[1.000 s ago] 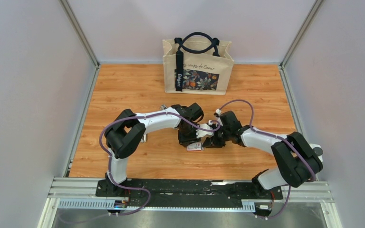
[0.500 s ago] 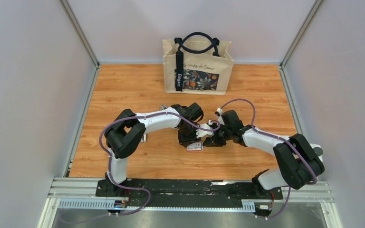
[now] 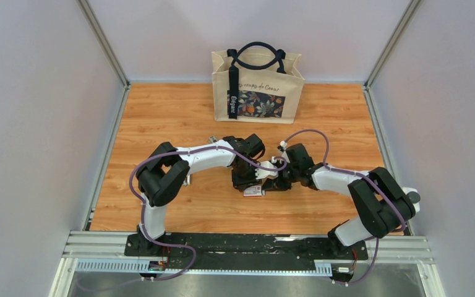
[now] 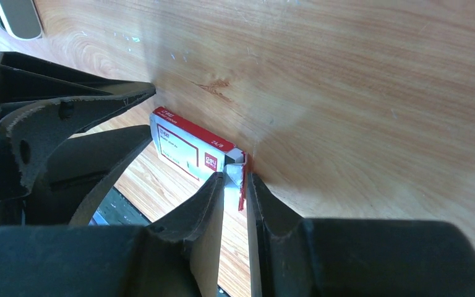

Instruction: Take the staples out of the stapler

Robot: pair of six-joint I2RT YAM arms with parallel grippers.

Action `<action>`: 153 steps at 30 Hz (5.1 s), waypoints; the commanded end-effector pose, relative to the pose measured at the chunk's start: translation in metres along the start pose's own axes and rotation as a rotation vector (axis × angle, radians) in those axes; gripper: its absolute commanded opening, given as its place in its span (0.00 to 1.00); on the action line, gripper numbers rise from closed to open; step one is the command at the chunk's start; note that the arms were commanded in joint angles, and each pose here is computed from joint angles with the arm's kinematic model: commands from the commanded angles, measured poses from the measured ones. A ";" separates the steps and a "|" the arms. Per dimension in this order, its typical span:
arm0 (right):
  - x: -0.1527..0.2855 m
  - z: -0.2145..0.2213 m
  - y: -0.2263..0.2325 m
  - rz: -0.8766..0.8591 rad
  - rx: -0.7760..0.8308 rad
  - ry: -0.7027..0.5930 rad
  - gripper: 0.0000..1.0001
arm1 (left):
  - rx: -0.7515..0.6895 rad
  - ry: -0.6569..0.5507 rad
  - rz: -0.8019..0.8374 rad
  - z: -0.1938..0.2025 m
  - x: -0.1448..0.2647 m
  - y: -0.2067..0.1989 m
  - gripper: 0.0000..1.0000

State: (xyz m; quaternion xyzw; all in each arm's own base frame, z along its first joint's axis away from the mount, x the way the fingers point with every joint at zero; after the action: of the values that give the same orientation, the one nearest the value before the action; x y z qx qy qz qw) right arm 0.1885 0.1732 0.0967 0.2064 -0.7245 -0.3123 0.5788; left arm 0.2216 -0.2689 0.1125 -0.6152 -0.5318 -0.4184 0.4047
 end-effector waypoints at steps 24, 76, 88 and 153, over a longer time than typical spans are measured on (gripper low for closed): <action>0.008 -0.003 0.000 -0.082 0.006 -0.052 0.20 | -0.005 -0.024 0.016 -0.007 -0.003 -0.002 0.43; -0.015 0.005 0.019 -0.138 -0.007 0.031 0.17 | 0.016 -0.047 0.030 -0.012 -0.007 0.000 0.41; -0.012 0.009 0.012 -0.091 -0.033 0.036 0.22 | 0.016 -0.031 0.028 -0.009 -0.008 -0.001 0.41; 0.042 0.023 -0.038 0.034 -0.136 -0.124 0.62 | 0.117 -0.094 0.138 -0.006 -0.015 -0.014 0.32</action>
State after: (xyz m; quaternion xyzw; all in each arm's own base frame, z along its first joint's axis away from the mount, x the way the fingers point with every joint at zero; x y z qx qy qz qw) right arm 0.1594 0.1278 0.1043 0.1315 -0.7416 -0.3793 0.5375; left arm 0.2022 -0.2770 0.1073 -0.6528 -0.5332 -0.3186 0.4336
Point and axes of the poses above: each gripper's point midway between its finger pads, its own x axis back along the fingers, its own y axis along the line the jaws close on, z = x × y, the point moved 10 cm from there along x, back along the fingers, and after that the axes turned 9 degrees about -x, right-handed, at the moved point
